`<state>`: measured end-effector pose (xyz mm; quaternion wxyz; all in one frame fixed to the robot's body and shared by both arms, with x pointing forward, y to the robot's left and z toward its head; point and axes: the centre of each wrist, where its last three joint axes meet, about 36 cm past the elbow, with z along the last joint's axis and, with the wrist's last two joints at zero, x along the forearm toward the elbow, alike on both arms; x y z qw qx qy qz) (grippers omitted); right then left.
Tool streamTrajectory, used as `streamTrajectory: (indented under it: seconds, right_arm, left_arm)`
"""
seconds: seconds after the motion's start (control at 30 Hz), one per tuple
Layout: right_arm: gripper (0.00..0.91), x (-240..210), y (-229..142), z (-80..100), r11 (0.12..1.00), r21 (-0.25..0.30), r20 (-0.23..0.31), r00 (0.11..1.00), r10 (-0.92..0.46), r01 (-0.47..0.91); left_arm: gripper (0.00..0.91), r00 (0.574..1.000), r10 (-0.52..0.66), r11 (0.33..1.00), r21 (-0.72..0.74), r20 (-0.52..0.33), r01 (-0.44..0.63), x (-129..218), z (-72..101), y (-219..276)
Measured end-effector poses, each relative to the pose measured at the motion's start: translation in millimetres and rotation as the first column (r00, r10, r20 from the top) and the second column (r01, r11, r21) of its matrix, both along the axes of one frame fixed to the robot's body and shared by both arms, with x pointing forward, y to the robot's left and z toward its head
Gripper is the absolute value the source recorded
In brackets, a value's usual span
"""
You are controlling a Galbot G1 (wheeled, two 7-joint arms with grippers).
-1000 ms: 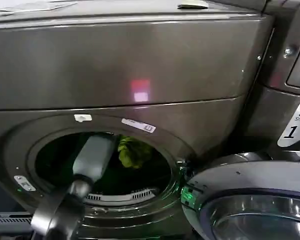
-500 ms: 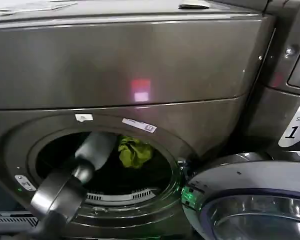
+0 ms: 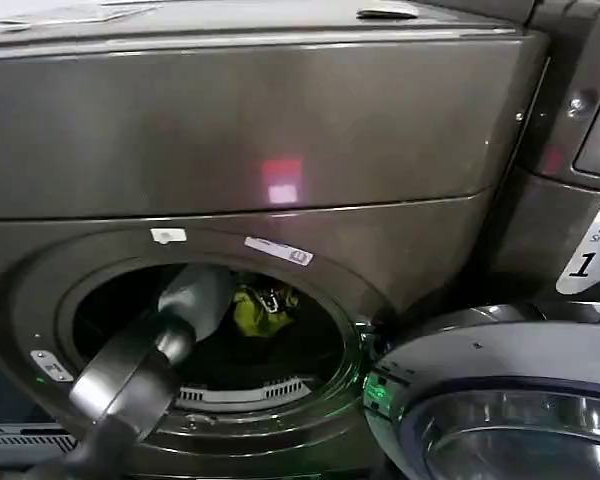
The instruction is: Grasp the clothes from the dryer.
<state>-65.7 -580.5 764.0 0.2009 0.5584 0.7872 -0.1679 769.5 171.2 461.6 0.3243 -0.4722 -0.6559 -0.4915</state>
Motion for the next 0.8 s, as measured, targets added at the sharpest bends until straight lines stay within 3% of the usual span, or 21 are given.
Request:
streamTrajectory:
  seconds: [0.03, 0.23, 0.8]
  right_arm:
    - [0.907, 0.8, 0.0, -0.2, 1.0, 0.0, -0.001, 1.0, 0.002, -0.002]
    - [0.907, 1.9, -0.5, 0.0, 1.0, -0.001, -0.002, 1.0, 0.003, -0.003]
    - [0.907, 1.3, 1.1, 2.3, 1.0, -0.006, -0.008, 1.0, 0.0, 0.0]
  left_arm:
    - [0.125, 1.0, -0.003, 1.0, 0.005, -0.001, 0.003, 0.1, 0.1, 0.0]
    - [0.0, 1.0, -0.014, 0.999, 0.034, -0.007, 0.014, -0.6, -3.2, 3.0]
    - [0.0, 1.0, 0.0, 1.0, -0.023, -0.006, 0.0, -4.1, -9.6, -0.1]
